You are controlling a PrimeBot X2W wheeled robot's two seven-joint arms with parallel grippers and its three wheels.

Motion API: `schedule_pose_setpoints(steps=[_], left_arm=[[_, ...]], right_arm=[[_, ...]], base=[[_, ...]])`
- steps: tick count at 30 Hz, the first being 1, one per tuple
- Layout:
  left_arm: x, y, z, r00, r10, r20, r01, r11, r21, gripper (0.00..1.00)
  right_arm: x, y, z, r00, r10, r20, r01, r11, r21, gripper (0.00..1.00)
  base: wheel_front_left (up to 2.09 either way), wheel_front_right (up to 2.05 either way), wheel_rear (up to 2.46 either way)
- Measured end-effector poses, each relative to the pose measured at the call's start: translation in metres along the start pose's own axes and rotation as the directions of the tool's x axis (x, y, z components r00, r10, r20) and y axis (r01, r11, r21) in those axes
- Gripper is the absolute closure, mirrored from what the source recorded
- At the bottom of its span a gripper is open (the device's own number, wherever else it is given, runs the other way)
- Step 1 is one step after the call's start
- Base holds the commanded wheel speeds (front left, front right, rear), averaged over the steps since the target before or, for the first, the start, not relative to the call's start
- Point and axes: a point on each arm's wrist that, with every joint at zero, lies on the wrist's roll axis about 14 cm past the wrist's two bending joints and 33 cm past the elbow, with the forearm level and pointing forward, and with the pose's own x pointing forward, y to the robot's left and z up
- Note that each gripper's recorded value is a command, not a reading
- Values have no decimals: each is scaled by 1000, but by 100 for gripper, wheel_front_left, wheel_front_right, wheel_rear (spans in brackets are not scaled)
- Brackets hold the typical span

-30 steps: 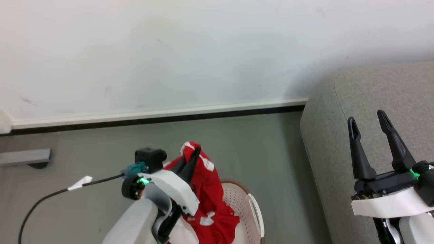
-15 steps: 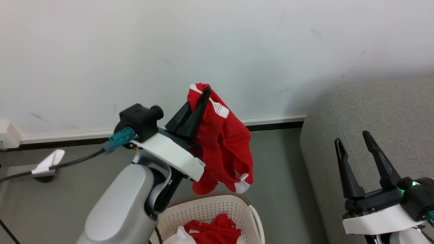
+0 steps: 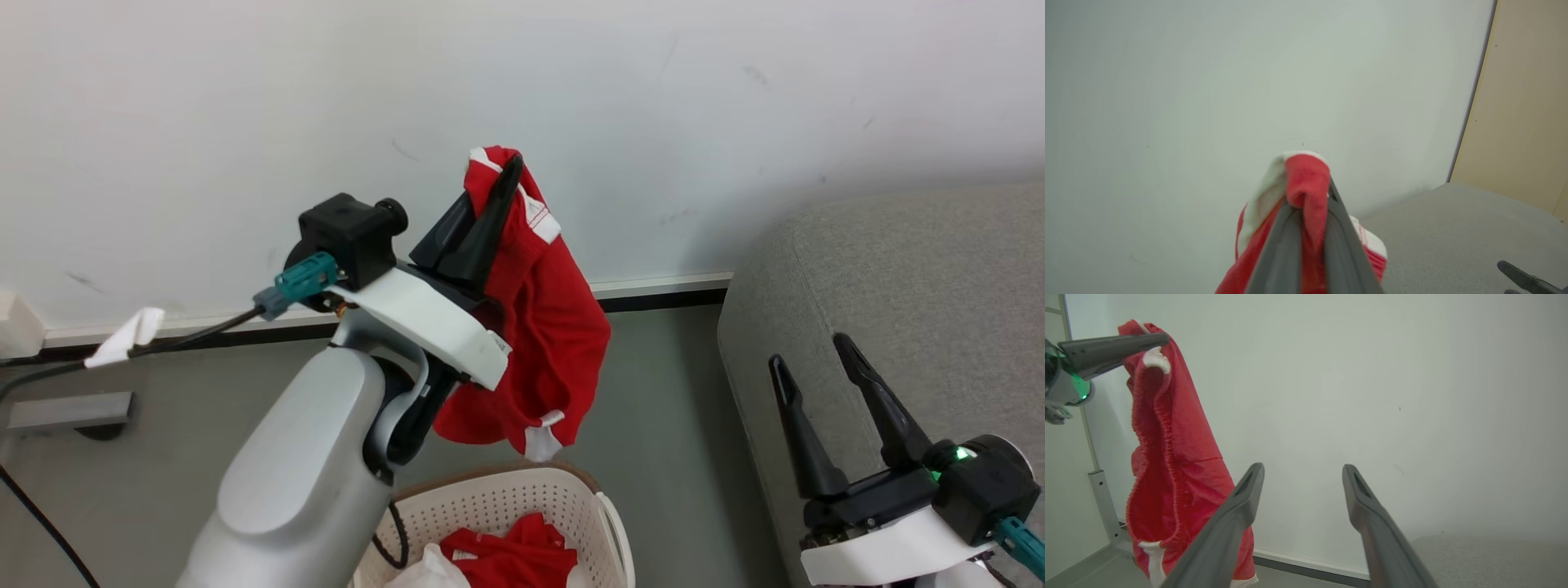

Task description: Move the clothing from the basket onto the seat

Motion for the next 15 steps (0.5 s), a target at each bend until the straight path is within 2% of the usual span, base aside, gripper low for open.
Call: schedule_pose_setpoints(steps=[8,15], left_arm=[[7,6,0,1000,6,-4,-6,1000,15,100],[9,2,-3,1000,3,-3,-3,1000,9,100]], right_arm=[[9,38,-8,990,141,-28,-141,990,2,0],[25,74,-21,955,290,-70,-292,956,-17,0]], base=[[0,0,0],[0,0,0]])
